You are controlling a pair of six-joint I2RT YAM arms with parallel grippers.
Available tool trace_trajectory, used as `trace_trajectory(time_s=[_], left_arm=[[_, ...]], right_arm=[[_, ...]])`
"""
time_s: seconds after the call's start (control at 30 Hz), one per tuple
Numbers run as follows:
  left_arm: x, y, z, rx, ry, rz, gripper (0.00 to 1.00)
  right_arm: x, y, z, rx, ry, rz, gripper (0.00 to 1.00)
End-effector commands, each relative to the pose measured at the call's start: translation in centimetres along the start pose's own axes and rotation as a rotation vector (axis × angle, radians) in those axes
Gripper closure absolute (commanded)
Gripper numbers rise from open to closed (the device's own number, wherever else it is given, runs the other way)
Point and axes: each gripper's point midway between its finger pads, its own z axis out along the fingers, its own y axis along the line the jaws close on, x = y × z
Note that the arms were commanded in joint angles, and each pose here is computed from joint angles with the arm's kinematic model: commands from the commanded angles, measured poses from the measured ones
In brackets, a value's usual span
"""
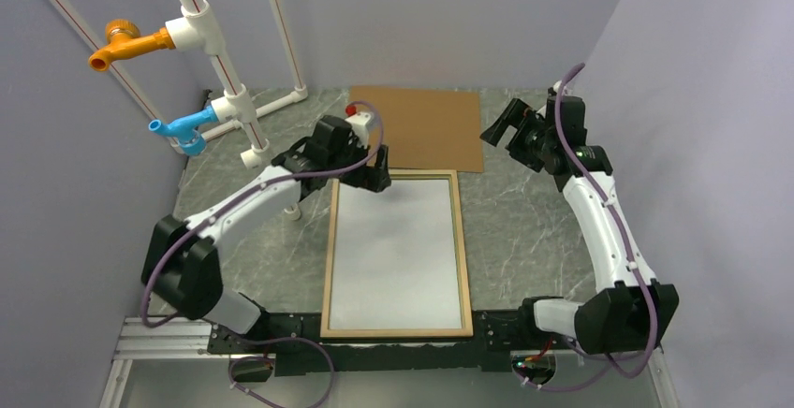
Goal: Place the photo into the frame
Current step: Turn over the photo from the photo frame, then pick up the photo frame item at the center of the board.
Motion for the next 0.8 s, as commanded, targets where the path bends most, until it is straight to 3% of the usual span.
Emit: trace_trajectory(time_s=[0.0,0.27,0.53,0.77], left_arm=[[-3.7,1.4,2.9,-0.100,-0.039,0.049,0.01],[-5.6,8.3,9.2,-0.385,0.070,-0.022,0.00],[-5.1,14.3,11.3,-0.420,0.103,-0.178,0.01],[-3.0,18.7,11.8,-0.468,0.142,-0.265,0.01]], right_arm=[[-1.6,-1.6,2.7,0.032,-0.067,-0.051,0.00],[0.4,-8.1,9.9,0.177,0.048,0.085,0.00],[2.3,-13.7,15.8,0.304,0.163,0.154,0.00],[3.4,-15.3,19.5,0.303,0.249,0.168,0.02]])
